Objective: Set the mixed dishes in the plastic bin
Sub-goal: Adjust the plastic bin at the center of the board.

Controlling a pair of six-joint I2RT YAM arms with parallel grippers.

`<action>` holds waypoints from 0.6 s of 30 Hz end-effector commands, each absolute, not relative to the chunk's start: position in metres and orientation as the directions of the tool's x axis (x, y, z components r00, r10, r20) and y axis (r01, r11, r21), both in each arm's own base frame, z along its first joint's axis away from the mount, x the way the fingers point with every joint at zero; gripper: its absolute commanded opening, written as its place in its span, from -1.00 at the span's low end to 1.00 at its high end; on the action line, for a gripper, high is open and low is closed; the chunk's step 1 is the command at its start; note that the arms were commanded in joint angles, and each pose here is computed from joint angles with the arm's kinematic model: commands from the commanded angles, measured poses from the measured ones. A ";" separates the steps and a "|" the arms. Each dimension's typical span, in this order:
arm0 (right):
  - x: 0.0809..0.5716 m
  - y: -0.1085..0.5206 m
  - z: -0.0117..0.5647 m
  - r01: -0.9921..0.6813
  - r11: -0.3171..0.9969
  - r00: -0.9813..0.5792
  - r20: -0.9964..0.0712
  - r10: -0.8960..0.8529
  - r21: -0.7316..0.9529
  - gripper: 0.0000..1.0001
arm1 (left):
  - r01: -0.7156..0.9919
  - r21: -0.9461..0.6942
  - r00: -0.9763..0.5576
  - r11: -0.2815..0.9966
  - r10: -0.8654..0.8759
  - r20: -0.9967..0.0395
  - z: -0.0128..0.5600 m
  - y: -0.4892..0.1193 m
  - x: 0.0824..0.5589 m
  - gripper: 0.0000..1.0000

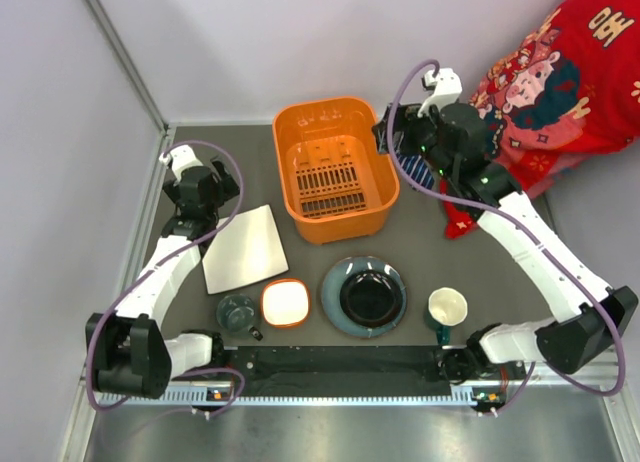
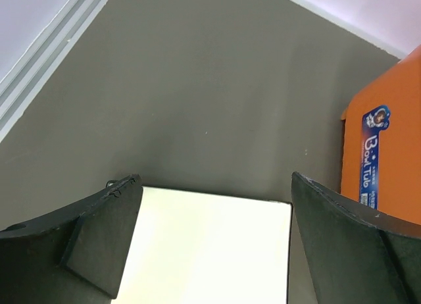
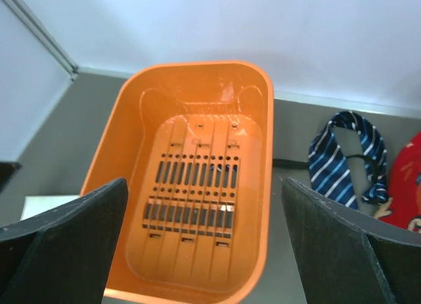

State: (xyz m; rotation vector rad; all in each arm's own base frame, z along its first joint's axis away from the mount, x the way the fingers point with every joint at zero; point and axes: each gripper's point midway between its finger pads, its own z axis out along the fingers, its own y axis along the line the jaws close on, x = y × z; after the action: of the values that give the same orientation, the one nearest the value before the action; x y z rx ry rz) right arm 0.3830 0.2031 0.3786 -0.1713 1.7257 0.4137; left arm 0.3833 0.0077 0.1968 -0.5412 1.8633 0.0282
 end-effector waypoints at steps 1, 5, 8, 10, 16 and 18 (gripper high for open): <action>0.364 0.203 0.400 -0.374 0.885 -0.173 -0.958 0.226 0.277 0.98 | -0.368 -0.279 -0.209 0.887 -0.371 -0.905 0.223 0.006 0.384 0.98; 0.366 0.191 0.390 -0.355 0.849 -0.180 -0.919 0.349 0.392 0.97 | -0.364 -0.292 -0.213 0.885 -0.384 -0.898 0.222 0.004 0.383 0.98; 0.372 0.179 0.388 -0.316 0.836 -0.211 -0.893 0.398 0.448 0.97 | -0.361 -0.295 -0.213 0.885 -0.386 -0.898 0.224 0.004 0.382 0.98; 0.373 0.177 0.384 -0.302 0.847 -0.225 -0.896 0.383 0.438 0.97 | -0.363 -0.294 -0.211 0.884 -0.385 -0.899 0.225 0.004 0.382 0.98; 0.374 0.177 0.380 -0.310 0.804 -0.255 -0.859 0.444 0.508 0.98 | -0.358 -0.305 -0.212 0.883 -0.395 -0.894 0.226 0.002 0.382 0.98; 0.376 0.177 0.379 -0.334 0.788 -0.258 -0.854 0.452 0.518 0.97 | -0.358 -0.305 -0.212 0.882 -0.395 -0.894 0.226 0.002 0.382 0.98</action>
State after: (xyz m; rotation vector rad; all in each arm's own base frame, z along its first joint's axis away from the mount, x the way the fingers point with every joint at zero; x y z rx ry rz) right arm 0.3756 0.1769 0.3605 0.0809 1.7477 0.6432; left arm 0.3777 0.0057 0.1949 -0.5630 1.8901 0.0125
